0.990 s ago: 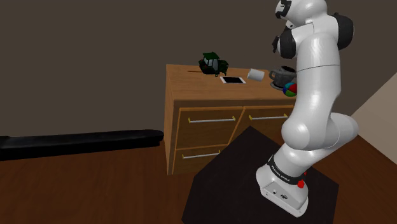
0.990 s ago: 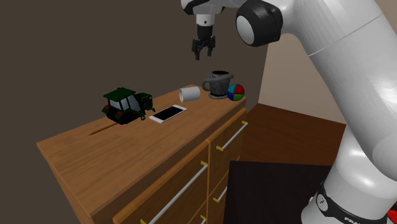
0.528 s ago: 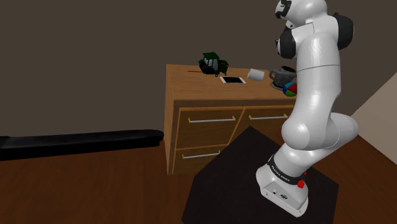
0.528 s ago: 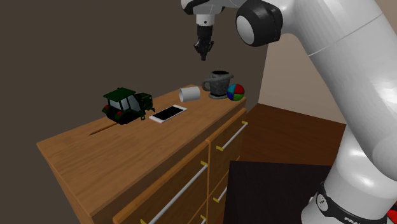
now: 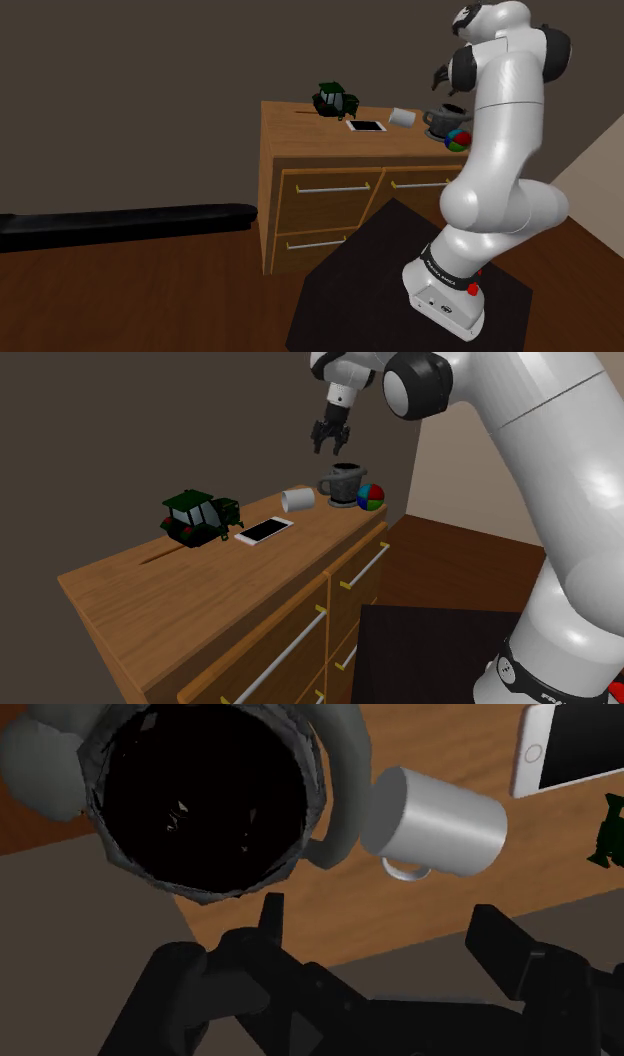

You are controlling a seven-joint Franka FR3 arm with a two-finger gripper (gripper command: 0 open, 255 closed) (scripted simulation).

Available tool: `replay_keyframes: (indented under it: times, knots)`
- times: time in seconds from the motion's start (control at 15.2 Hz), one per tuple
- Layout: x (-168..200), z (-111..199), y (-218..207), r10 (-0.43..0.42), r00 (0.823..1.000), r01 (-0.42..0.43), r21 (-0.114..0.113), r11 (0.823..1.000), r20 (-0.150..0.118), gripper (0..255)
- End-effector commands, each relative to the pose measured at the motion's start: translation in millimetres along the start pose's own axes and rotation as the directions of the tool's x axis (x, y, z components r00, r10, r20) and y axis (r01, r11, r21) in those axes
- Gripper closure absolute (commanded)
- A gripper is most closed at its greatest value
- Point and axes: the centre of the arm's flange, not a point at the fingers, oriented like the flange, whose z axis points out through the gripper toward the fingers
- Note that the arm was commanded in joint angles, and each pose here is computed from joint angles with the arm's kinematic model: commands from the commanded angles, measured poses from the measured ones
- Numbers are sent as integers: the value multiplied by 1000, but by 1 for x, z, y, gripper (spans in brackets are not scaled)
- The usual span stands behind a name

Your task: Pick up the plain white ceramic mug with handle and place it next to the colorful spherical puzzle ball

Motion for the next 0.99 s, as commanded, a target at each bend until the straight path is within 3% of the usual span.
replay_keyframes:
  times: [0.0, 0.07, 0.2, 0.26, 0.4, 0.46, 0.53, 0.73, 0.92]
  knots:
    - [-17, 20, 33, 109, 994, -103, 173, 979, -25, 0]
    - [-26, 35, 49, 164, 986, -151, 256, 955, -28, 0]
    - [-47, 67, 74, 271, 962, -238, 417, 877, -21, 0]
    - [-59, 85, 84, 322, 947, -276, 492, 826, -10, 0]
    - [-81, 123, 97, 419, 908, -339, 630, 698, 24, 0]
    - [-54, 41, 80, 377, 921, -243, 605, 759, -103, 0]
    - [-54, 41, 80, 377, 921, -243, 605, 759, -103, 0]
    - [-75, 90, 94, 458, 888, -301, 704, 643, -39, 0]
    - [-97, 141, 100, 527, 849, -350, 786, 510, 36, 0]
